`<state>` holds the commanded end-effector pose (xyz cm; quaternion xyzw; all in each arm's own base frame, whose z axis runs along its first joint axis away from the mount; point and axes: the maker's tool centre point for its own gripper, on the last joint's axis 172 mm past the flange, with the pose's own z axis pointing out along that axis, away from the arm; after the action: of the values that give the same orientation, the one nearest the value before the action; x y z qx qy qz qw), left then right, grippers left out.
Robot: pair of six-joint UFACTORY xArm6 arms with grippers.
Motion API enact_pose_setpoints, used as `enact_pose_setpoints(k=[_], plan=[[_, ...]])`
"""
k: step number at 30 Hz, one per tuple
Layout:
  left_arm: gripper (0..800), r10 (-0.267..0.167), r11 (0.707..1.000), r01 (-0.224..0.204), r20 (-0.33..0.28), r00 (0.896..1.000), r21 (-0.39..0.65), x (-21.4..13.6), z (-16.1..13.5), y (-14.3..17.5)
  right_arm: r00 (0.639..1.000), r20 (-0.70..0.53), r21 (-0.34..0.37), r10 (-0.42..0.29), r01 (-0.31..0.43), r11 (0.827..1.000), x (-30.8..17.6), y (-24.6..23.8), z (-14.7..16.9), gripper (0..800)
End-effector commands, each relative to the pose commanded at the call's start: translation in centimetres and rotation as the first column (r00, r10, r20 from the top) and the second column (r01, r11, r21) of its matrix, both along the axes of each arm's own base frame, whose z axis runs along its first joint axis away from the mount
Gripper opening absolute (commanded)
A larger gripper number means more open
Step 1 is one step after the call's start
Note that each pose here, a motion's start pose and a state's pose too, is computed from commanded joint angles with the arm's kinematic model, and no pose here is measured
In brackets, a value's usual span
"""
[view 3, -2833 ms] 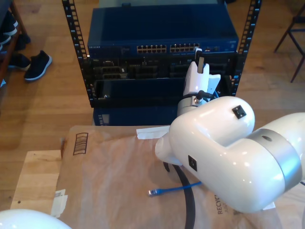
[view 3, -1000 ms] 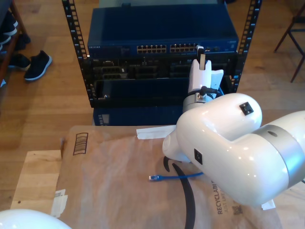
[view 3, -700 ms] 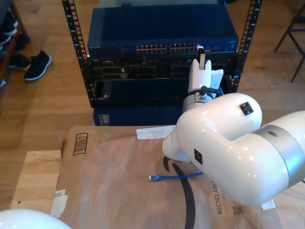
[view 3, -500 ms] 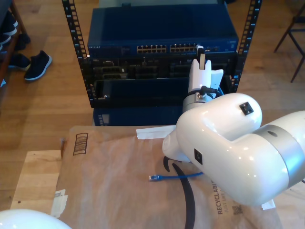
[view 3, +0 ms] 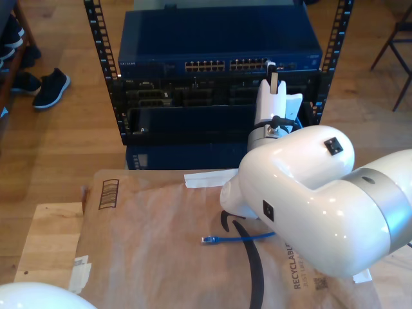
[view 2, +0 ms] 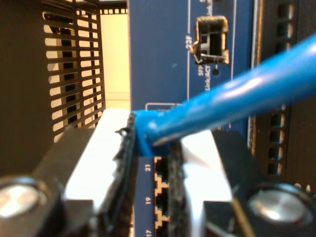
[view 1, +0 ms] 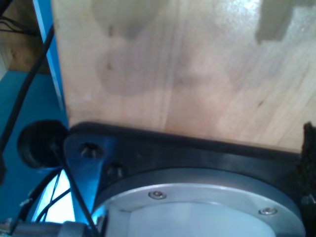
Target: Grab the cable and plug it in
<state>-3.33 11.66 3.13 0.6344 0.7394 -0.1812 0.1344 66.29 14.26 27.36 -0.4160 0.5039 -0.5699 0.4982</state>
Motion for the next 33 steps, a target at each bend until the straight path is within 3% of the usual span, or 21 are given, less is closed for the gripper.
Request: enact_pose_setpoints(k=[33], plan=[[800, 0.000, 1.000, 0.000, 0.000, 1.000, 0.000, 0.00, 0.00, 0.00, 1.000, -0.002, -0.002, 0.009, -0.009, 1.000, -0.08, 0.41, -0.03, 0]])
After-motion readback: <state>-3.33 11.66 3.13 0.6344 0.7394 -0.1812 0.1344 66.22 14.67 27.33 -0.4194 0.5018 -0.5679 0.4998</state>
